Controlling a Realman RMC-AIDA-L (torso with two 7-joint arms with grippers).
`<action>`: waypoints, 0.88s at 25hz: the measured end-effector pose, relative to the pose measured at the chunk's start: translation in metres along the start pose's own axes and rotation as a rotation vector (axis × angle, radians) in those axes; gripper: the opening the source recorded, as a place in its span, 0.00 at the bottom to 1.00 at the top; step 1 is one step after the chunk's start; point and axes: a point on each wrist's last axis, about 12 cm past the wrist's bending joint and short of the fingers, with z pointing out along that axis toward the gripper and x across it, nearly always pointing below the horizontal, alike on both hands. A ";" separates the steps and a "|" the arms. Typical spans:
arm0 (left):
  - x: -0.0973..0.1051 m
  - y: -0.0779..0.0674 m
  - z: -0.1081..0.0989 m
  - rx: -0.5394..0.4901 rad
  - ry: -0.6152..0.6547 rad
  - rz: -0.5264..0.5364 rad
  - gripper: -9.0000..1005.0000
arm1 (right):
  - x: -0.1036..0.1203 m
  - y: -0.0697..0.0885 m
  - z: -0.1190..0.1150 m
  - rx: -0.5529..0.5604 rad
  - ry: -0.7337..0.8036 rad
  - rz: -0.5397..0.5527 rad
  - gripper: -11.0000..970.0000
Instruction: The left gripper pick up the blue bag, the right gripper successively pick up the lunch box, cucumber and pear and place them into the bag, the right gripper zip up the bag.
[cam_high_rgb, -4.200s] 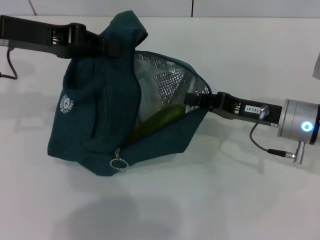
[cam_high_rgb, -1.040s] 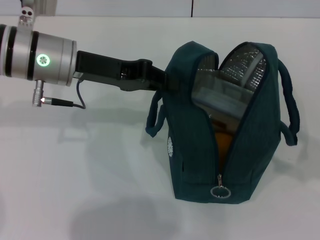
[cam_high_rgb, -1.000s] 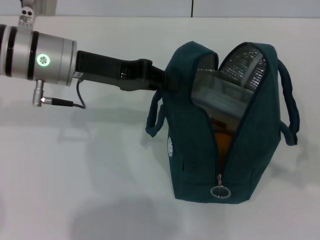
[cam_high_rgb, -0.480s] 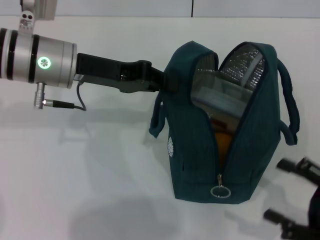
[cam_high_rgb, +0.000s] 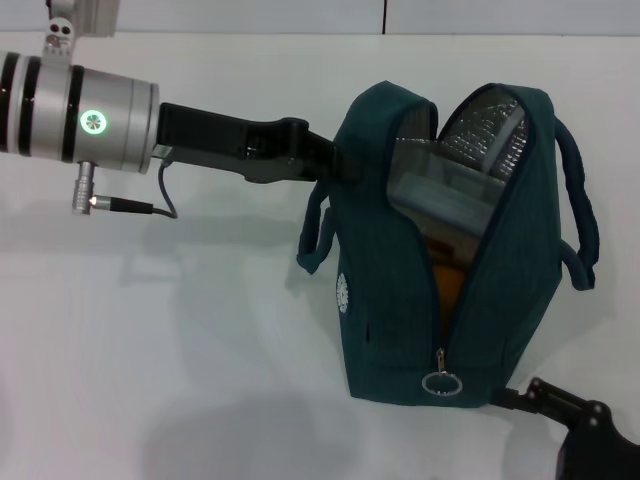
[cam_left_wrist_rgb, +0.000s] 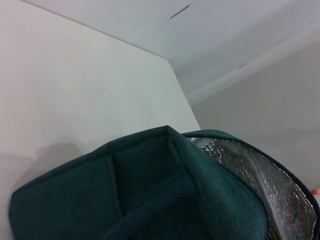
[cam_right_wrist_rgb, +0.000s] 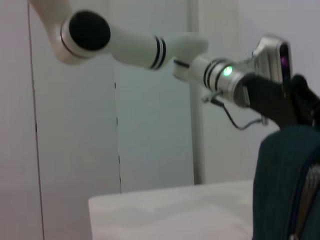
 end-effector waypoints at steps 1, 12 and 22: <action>0.000 0.000 0.000 0.001 0.000 0.001 0.05 | 0.001 -0.002 0.001 0.002 0.009 0.002 0.89; 0.000 -0.010 0.009 0.063 0.023 0.017 0.06 | 0.002 -0.012 0.008 0.027 0.038 0.001 0.89; 0.001 -0.011 0.011 0.071 0.025 0.017 0.06 | 0.002 -0.016 0.023 -0.021 0.054 0.010 0.88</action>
